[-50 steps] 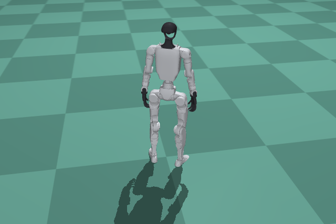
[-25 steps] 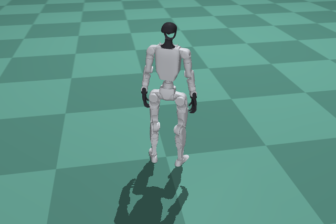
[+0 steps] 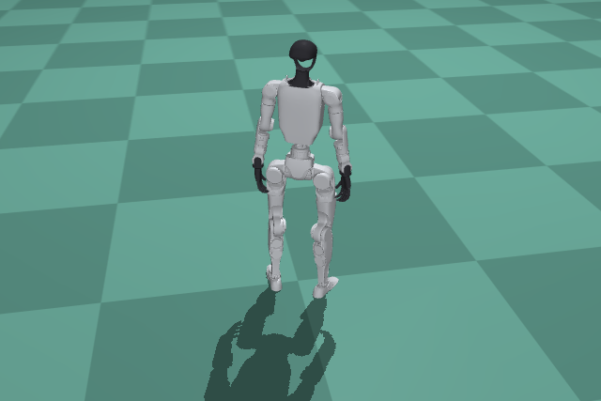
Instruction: In place motions
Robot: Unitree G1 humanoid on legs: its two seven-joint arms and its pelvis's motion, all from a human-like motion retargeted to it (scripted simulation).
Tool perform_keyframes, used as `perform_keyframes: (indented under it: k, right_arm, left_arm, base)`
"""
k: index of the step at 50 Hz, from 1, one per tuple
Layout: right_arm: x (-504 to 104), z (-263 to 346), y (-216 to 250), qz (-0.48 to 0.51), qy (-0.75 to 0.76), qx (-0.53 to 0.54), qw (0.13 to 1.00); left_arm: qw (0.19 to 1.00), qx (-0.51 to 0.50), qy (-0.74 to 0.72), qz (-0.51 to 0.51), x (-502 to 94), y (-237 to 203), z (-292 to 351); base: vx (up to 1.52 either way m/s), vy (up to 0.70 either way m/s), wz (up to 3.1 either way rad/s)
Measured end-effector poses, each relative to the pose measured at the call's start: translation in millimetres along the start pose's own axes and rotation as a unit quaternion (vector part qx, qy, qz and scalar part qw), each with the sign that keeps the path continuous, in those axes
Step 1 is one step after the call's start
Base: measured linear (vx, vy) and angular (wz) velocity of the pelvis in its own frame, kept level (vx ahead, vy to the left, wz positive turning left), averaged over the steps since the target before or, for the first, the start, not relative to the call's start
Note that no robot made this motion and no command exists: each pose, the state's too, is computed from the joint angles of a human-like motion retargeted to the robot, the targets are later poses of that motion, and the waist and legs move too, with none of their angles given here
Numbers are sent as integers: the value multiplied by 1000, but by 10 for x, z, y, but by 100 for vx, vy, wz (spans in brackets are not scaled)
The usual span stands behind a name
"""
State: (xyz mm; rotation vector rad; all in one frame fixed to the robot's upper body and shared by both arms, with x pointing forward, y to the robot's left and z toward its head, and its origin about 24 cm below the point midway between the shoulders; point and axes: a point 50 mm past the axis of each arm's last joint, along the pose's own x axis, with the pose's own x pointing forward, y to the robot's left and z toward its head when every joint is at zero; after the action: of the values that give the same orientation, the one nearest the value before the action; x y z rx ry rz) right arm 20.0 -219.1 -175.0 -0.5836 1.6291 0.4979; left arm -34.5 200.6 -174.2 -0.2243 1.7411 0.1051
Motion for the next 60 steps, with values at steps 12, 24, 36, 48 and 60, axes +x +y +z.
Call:
perform_keyframes:
  k: [12, 24, 36, 48, 60]
  right_arm:
    - [2, -63, 9, -2, 11, 6, 1000]
    - [1, -56, 2, -2, 10, 6, 1000]
    - [2, -30, 10, 2, 6, 2, 1000]
    - [1, -40, 6, 2, 7, 2, 1000]
    - [2, -39, 10, 3, 7, 1, 1000]
  left_arm:
    - [1000, -1, -1, 2, -2, 11, 4]
    - [1000, 0, -3, 1, 0, -1, 13]
    - [1000, 0, -4, 2, 1, -6, 23]
    - [1000, -1, -4, 2, -1, 0, 19]
    - [1000, 0, -1, -1, 6, -19, -2]
  base:
    - [0, 0, 0]
    - [0, 0, 0]
    - [0, 0, 0]
    - [0, 0, 0]
    - [0, 0, 0]
